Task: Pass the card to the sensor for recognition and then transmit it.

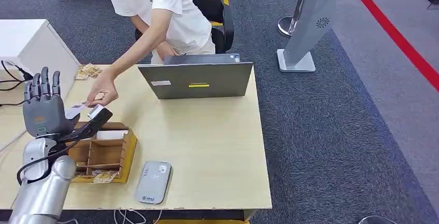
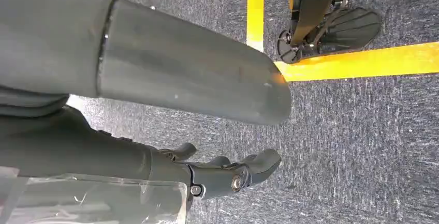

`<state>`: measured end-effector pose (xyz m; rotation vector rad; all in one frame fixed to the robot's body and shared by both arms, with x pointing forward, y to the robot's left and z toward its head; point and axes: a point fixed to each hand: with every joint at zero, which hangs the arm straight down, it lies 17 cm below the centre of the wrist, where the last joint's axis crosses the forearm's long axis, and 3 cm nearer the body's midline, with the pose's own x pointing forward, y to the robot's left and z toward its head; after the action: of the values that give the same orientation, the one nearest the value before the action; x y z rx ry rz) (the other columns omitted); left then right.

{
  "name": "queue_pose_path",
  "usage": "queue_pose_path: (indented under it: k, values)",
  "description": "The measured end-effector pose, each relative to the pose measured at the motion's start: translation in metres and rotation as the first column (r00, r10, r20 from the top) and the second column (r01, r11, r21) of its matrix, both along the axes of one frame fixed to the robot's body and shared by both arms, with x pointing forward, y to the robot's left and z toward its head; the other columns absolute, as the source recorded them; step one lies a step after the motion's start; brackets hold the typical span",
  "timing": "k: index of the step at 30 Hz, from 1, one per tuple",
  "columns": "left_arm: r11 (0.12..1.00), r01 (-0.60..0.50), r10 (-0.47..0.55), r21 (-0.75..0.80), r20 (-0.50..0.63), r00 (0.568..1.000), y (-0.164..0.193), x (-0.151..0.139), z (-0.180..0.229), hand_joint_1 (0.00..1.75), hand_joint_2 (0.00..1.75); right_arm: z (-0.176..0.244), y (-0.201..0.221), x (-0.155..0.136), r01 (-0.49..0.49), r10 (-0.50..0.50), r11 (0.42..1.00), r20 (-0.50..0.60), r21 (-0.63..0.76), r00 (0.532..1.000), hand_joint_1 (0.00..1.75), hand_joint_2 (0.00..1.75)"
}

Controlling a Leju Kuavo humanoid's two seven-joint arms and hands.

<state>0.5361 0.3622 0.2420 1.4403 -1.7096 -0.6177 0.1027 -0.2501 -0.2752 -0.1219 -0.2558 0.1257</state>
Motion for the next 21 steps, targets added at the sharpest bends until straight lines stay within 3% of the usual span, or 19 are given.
queue_pose_path:
  k: [4, 5, 21]
  values:
    - [1.000, 0.000, 0.000, 0.000, -0.001, 1.000, 0.0001, 0.0001, -0.0002, 0.00, 1.75, 0.0000, -0.0001, -0.0001, 0.000, 0.000, 1.000, 0.000, 0.000, 1.000, 0.00, 0.00]
    - [1.000, 0.000, 0.000, 0.000, -0.001, 1.000, 0.0001, 0.0001, -0.0002, 1.75, 1.75, 0.0000, 0.0001, -0.0001, 0.000, 0.000, 1.000, 0.000, 0.000, 1.000, 0.00, 0.00]
    - [1.000, 0.011, -0.011, -0.009, 0.000, 1.000, -0.0023, -0.0041, -0.0059, 1.75, 1.75, 0.0000, 0.0004, -0.0001, -0.012, 0.012, 1.000, -0.001, -0.001, 1.000, 0.00, 0.00]
